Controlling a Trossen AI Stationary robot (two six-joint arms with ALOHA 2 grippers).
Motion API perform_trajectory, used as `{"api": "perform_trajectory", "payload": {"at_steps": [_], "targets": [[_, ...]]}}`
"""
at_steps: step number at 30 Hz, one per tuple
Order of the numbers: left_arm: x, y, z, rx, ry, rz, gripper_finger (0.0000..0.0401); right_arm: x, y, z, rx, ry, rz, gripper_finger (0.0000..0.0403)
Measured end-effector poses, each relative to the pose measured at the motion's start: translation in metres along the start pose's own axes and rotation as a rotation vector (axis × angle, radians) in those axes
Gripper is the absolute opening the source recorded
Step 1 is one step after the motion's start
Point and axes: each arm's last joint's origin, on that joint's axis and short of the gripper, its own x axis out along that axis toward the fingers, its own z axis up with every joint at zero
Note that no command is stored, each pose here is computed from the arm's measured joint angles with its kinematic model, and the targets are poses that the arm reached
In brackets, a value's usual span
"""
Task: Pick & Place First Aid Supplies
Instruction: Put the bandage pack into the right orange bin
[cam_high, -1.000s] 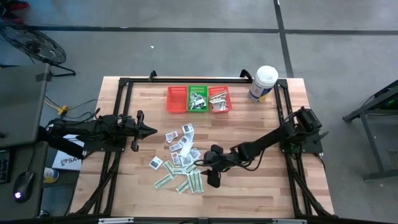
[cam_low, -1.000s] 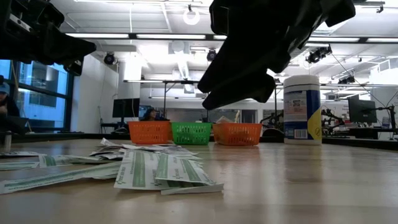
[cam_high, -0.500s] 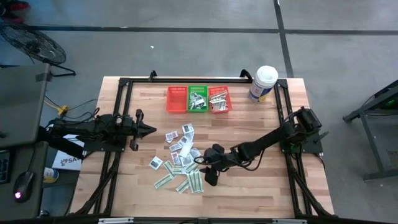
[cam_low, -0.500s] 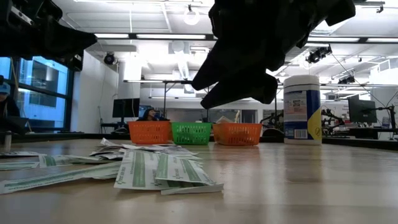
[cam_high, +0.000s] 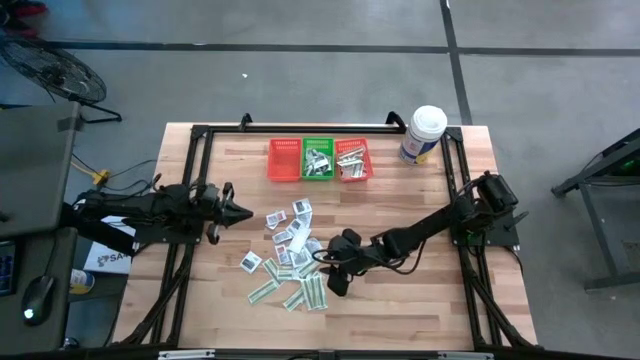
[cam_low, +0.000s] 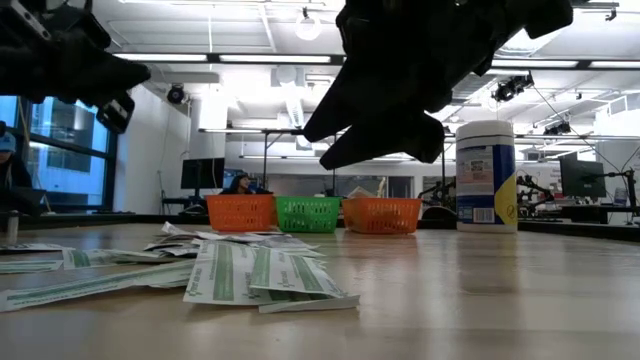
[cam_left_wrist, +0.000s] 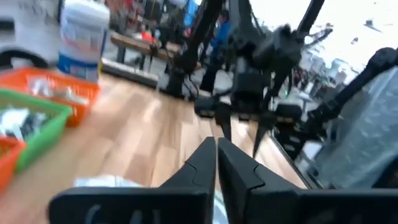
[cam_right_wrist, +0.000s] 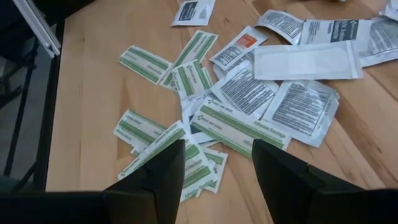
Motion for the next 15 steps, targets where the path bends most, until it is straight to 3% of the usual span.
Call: {"api": "perform_trajectory", "payload": {"at_steps": [4,10,15], "targets": [[0.003,0.000,-0.005,-0.013,0.070,-0.028,0.0074,-0.003,-0.002,0.002,-0.003,-0.015,-0.035,0.0181],[0.008,0.001,-0.012,-0.024,0.170,-0.050,0.0202,-0.030,-0.015,0.014,0.060,0.047,-0.154,0.0181],[0.014,0.004,-0.019,-0.224,0.259,0.005,0.0255,-0.066,-0.023,0.032,0.058,0.008,-0.238,0.0181]]}}
